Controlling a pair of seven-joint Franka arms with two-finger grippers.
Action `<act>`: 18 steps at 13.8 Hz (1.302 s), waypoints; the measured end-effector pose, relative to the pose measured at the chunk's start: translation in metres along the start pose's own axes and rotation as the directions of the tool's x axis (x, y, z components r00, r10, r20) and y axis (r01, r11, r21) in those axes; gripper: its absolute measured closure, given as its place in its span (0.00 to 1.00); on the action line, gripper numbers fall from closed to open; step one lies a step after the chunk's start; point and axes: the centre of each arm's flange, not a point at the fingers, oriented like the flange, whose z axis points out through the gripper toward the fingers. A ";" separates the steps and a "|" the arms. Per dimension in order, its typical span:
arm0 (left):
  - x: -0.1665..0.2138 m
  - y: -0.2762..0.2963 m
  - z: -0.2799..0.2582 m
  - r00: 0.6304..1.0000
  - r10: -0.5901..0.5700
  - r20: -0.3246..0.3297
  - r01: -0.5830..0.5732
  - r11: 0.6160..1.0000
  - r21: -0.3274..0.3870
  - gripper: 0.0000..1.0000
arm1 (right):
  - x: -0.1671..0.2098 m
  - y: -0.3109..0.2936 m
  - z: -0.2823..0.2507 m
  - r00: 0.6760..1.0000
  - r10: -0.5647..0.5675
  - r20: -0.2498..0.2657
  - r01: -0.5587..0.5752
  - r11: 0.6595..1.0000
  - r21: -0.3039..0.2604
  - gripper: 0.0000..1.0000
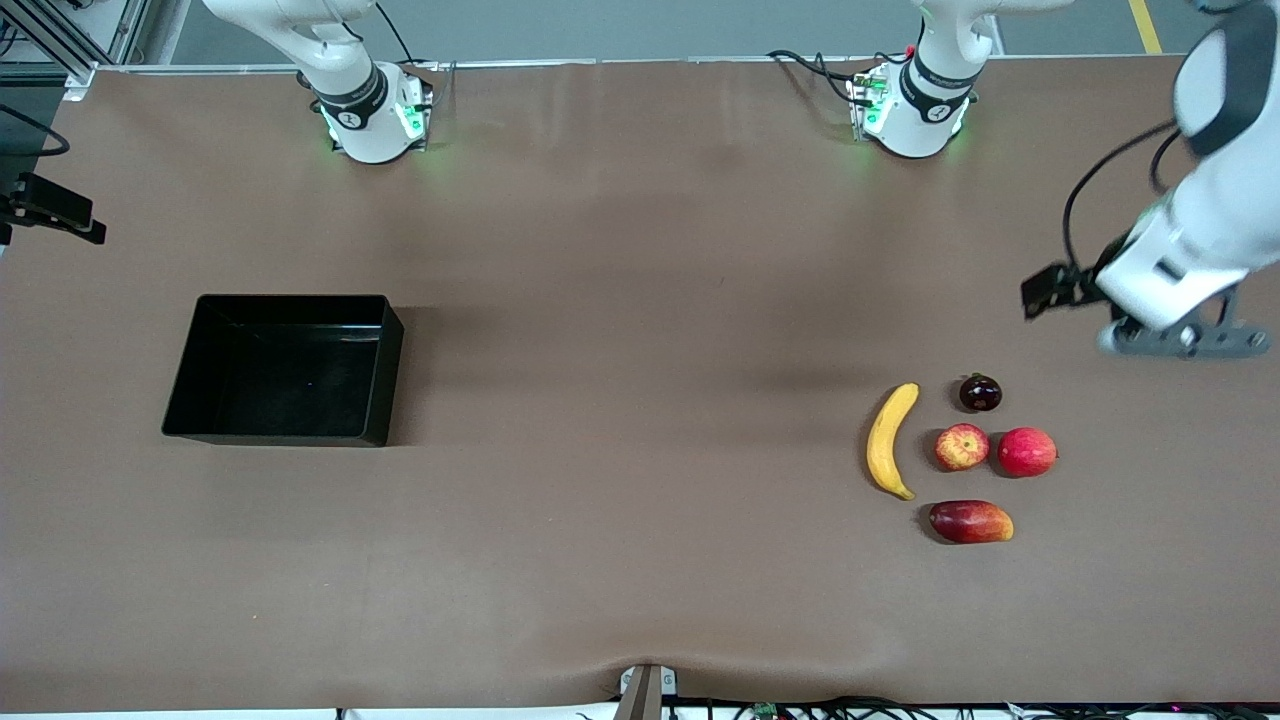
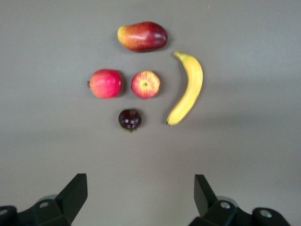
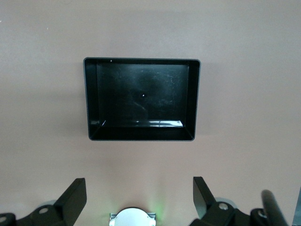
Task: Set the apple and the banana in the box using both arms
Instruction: 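Reach the left gripper to the red-yellow apple while the right gripper reaches the box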
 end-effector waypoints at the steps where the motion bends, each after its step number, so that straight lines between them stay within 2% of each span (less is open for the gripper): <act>1: 0.010 0.000 0.020 1.000 -0.022 -0.006 0.022 1.000 -0.003 0.00 | 0.004 0.002 0.002 1.000 0.004 -0.005 -0.004 1.000 -0.015 0.00; 4: 0.037 0.003 0.074 0.998 -0.055 -0.035 0.055 0.998 -0.016 0.00 | 0.017 0.017 0.020 0.999 0.028 0.015 -0.028 0.999 -0.022 0.00; 5: 0.045 0.003 0.090 0.997 -0.060 -0.047 0.059 0.998 -0.021 0.00 | 0.024 0.026 0.032 0.998 0.045 0.035 -0.044 0.999 -0.007 0.00; 8: 0.062 0.001 0.133 0.994 -0.068 -0.082 0.065 0.997 -0.033 0.00 | 0.044 0.059 0.083 0.989 0.093 0.115 -0.105 0.990 0.097 0.00; 10: 0.067 -0.006 0.164 0.991 -0.081 -0.110 0.077 0.996 -0.041 0.00 | 0.057 0.070 0.124 0.980 0.109 0.168 -0.130 0.985 0.115 0.00; 14: 0.065 -0.015 0.227 0.988 -0.102 -0.114 0.097 0.994 -0.052 0.00 | 0.085 0.081 0.198 0.979 0.123 0.160 -0.141 0.984 0.106 0.00; 18: 0.059 -0.016 0.260 0.987 -0.119 -0.105 0.113 0.992 -0.057 0.00 | 0.095 0.118 0.276 0.994 0.008 0.109 -0.021 0.993 0.118 0.00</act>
